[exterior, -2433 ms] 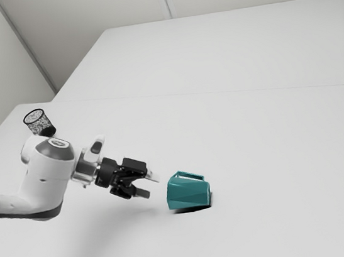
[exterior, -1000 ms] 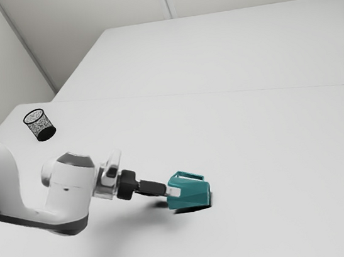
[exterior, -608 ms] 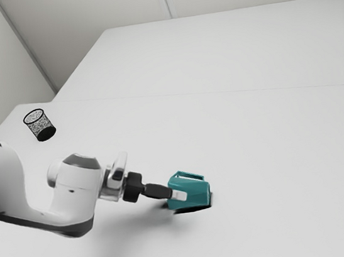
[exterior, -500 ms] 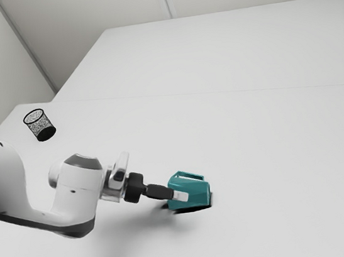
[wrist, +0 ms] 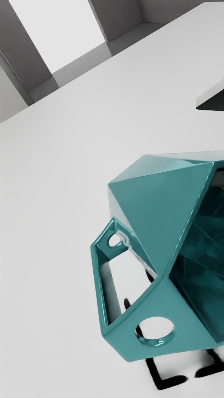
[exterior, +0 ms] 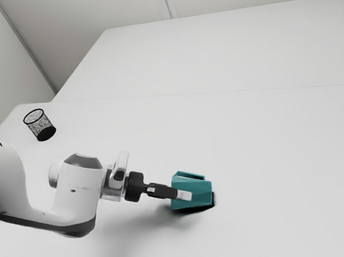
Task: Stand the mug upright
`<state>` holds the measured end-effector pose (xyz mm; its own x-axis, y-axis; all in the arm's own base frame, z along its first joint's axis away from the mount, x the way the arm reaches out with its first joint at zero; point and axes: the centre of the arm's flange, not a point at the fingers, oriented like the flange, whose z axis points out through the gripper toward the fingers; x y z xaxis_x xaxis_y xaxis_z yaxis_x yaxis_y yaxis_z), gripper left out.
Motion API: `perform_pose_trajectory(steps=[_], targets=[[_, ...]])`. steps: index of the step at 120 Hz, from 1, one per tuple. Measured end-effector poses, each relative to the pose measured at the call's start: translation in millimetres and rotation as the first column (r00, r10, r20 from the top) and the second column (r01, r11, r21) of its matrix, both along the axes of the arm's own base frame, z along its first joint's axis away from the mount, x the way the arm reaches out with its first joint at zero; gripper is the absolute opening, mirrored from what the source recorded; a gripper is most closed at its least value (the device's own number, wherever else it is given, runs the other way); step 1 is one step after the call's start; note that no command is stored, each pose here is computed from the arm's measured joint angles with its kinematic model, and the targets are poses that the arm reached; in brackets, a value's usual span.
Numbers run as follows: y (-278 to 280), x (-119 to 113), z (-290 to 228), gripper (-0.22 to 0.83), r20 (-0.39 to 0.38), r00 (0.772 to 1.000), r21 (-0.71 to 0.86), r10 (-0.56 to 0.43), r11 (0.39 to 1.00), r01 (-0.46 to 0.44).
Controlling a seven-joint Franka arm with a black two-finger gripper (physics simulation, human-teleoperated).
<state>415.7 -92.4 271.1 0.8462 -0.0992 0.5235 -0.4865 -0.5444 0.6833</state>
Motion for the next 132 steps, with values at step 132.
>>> perform_pose_trajectory(steps=[132], targets=[[9,33,121,-0.17,0.213,0.953,0.260,-0.215,0.953,0.157]])
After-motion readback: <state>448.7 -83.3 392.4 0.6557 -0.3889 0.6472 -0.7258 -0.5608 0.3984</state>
